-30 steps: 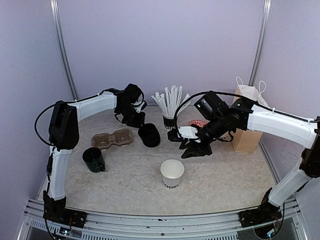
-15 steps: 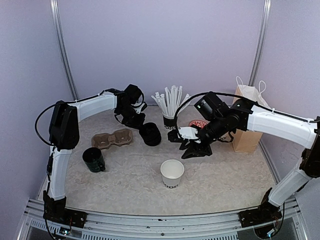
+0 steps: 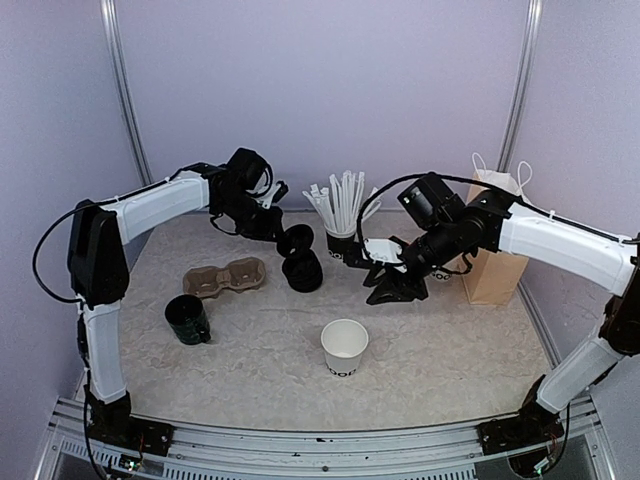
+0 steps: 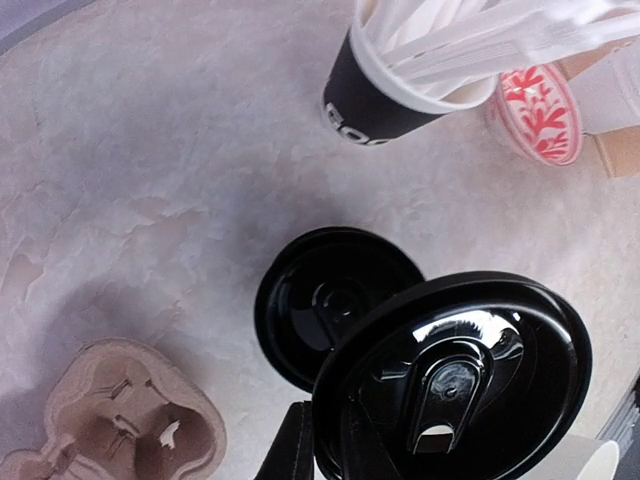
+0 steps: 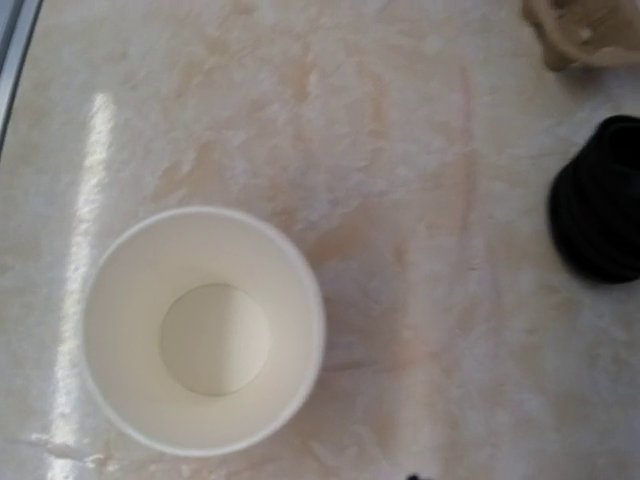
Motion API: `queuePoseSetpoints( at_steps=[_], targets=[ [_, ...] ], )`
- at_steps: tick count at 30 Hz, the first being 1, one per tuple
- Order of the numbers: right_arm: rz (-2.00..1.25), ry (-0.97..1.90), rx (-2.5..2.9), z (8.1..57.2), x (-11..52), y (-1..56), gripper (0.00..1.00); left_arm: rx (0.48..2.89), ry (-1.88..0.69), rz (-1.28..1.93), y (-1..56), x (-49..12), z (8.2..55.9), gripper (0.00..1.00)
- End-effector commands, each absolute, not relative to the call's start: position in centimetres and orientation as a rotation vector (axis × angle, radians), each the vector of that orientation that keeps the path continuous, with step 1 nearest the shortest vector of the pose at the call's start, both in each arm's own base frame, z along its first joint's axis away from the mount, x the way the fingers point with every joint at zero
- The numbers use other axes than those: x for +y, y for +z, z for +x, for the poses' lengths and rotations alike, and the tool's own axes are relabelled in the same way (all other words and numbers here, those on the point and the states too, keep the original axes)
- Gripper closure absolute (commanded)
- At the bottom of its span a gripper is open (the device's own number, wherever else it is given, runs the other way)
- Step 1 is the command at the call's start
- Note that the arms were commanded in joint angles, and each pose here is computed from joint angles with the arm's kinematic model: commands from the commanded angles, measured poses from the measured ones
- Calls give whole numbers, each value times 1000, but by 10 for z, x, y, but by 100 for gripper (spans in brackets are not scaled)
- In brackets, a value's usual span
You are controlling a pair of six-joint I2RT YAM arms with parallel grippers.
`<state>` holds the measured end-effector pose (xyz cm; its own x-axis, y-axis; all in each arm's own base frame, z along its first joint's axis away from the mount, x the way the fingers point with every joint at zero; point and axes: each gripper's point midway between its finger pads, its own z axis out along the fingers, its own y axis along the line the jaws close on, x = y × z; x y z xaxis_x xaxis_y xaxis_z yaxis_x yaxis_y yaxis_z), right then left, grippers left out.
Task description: Pack the takeout coffee
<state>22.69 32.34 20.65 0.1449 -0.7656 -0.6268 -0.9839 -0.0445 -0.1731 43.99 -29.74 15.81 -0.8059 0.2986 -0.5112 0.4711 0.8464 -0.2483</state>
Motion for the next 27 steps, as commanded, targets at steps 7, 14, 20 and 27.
queuePoseSetpoints(
  at_steps=[7, 14, 20, 27],
  targets=[
    [-1452, 680, 1570, 307, 323, 299, 46, 2092, -1253, 654, 276, -360, 391, 90],
    [-1326, 920, 1493, 321, 348, 325, 1, 1805, -1552, 600, 332, -377, 362, 89],
    [-1303, 1106, 1443, 314, 363, 334, 1, 1726, -1697, 563, 340, -380, 347, 89],
    [-1261, 1172, 1441, 314, 370, 343, 1, 1712, -1724, 567, 337, -385, 342, 89]
  ],
)
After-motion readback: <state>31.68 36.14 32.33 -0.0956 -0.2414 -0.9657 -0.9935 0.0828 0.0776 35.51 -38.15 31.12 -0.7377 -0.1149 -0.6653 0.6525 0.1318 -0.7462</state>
